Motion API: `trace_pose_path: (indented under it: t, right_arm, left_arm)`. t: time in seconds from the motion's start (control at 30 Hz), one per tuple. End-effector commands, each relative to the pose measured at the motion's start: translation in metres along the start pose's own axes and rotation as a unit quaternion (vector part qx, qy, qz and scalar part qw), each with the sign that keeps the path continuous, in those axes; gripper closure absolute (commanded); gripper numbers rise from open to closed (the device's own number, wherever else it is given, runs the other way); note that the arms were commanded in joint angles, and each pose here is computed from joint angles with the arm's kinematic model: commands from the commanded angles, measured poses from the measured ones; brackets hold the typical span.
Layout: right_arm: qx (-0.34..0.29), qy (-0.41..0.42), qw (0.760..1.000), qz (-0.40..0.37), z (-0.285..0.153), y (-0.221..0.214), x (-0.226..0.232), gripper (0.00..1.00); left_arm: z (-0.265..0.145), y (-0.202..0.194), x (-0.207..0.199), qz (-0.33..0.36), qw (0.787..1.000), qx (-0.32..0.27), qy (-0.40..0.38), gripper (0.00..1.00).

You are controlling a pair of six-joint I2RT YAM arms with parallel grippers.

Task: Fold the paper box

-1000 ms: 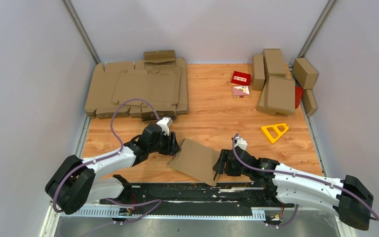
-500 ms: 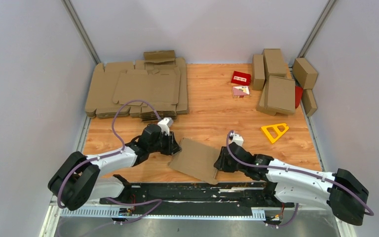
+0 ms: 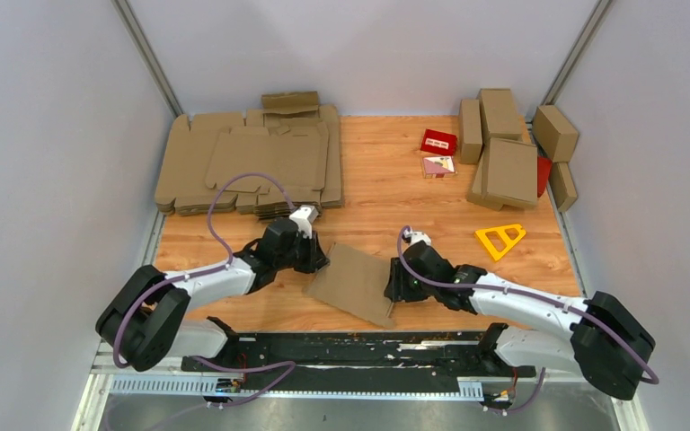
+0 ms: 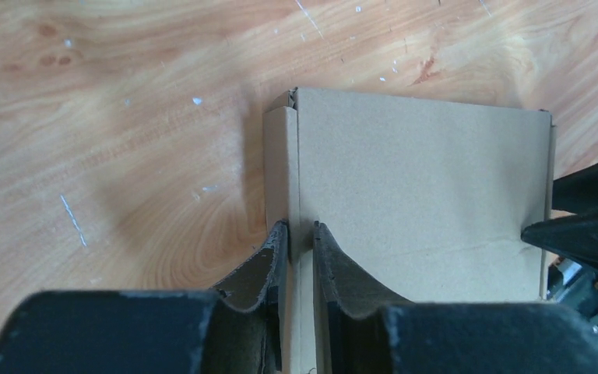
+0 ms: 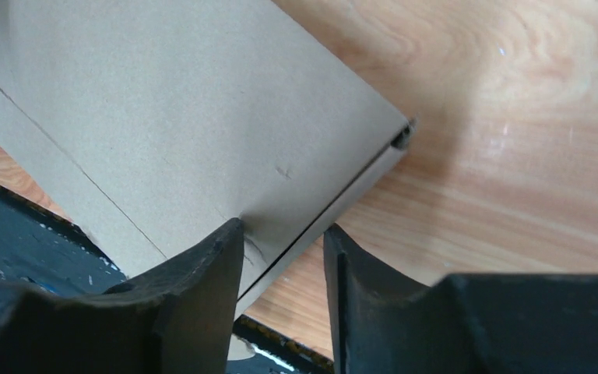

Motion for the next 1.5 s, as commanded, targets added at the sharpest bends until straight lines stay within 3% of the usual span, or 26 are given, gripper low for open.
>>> trace_pose_path:
  t: [0.0,0.1,0.33,0.5,0.63,0.93,1.1,1.2,1.37,1.47]
  right_arm:
    - [-0.004,0.056,0.996,-0.076,0.003,0.016,0.012,0.53]
    - [0.0,0.03,0.995,-0.095,0.0,0.02,-0.001,0.45]
    - [-0.016,-0.002,0.996,-0.086,-0.005,0.04,-0.034,0.05]
    - [-0.016,0.006,0.995,-0.099,0.001,0.058,-0.041,0.01]
    - [0.016,0.039,0.99,-0.135,0.014,0.062,-0.037,0.05]
    - [0.043,0.08,0.987,-0.133,0.029,0.05,-0.032,0.47]
    - [0.047,0.069,0.988,-0.13,0.031,0.045,-0.036,0.51]
    - [0.052,0.068,0.988,-0.127,0.034,0.043,-0.037,0.51]
    - [0.052,0.068,0.988,-0.126,0.036,0.042,-0.037,0.51]
    - [0.051,0.068,0.988,-0.126,0.036,0.042,-0.037,0.51]
  left_arm:
    - [0.008,0.005,-0.014,0.041,0.999,0.017,-0.01,0.79]
    - [0.014,0.009,-0.011,0.057,0.998,0.02,0.008,0.8]
    - [0.02,0.019,-0.013,0.086,0.996,0.017,0.022,0.8]
    - [0.02,0.024,-0.017,0.099,0.995,0.012,0.021,0.8]
    - [0.022,0.026,-0.021,0.111,0.994,0.012,0.01,0.8]
    - [0.028,0.028,-0.023,0.111,0.994,0.016,0.01,0.8]
    - [0.027,0.035,-0.031,0.107,0.994,0.009,0.003,0.73]
    - [0.021,0.045,-0.039,0.108,0.994,-0.004,0.006,0.63]
    - [-0.008,0.065,-0.054,0.107,0.993,-0.047,0.024,0.44]
    - [-0.033,0.07,-0.06,0.1,0.992,-0.073,0.025,0.4]
Point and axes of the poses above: each gripper's point midway between its finger pads, its own z axis out along the fingers, its own x axis along the line the jaws close on, y = z × x, the point moved 7 cm from there along -z, back along the fingers, and after that the axes turned 14 degrees about -z, right-handed, at the moved point
